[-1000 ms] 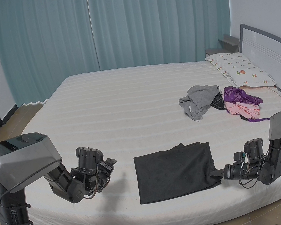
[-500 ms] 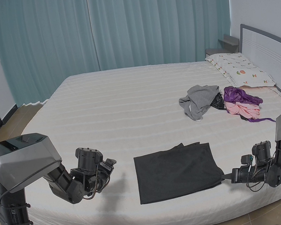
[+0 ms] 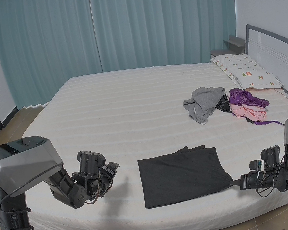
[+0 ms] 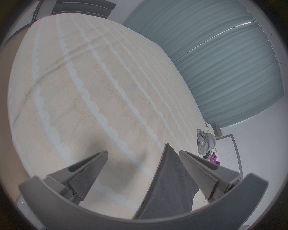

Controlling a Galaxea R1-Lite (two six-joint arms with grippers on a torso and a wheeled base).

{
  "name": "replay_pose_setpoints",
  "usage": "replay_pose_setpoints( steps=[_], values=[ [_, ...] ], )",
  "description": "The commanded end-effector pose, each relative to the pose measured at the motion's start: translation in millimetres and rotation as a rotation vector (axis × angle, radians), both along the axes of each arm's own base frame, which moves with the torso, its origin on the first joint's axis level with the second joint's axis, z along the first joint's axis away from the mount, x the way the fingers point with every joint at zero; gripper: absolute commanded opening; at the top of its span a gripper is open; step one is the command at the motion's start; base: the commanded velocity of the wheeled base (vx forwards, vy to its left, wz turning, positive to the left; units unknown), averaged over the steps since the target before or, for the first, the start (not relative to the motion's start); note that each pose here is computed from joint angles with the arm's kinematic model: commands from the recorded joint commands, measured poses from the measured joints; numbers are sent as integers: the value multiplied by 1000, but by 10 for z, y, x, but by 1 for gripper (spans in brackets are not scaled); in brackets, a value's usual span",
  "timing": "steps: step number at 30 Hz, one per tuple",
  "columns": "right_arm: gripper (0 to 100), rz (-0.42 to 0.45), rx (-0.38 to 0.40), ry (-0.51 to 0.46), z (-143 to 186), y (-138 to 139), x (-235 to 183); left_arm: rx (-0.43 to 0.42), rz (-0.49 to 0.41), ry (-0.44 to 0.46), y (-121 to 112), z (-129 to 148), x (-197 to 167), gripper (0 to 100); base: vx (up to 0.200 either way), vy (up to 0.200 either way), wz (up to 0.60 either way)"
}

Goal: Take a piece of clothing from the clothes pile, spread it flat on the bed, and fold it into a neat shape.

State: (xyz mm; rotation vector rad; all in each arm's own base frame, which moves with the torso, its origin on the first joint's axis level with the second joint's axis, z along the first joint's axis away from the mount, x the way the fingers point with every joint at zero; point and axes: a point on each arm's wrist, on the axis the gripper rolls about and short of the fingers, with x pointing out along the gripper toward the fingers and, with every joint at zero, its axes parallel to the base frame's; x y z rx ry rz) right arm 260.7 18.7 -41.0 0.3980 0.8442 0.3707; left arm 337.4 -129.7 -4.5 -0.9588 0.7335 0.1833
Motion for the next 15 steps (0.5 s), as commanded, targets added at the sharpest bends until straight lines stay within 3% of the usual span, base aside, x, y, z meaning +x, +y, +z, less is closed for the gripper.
replay_pose_setpoints(
  steps=[1,3,4,12,15],
  values=[
    [0,-2,0,8,-23,-7,-2,0,0,1,0,-6,1,100,0,0,0],
    [0,-1,1,7,-25,-6,6,0,0,1,0,-6,1,100,0,0,0],
    [100,-2,2,4,-23,-10,14,0,0,1,0,-6,1,100,0,0,0],
    [100,-43,74,-66,103,-16,244,1,0,3,1,-9,-3,100,0,0,0],
    [100,-115,167,-75,112,47,543,-2,4,0,0,-1,1,100,0,0,0]
  ],
)
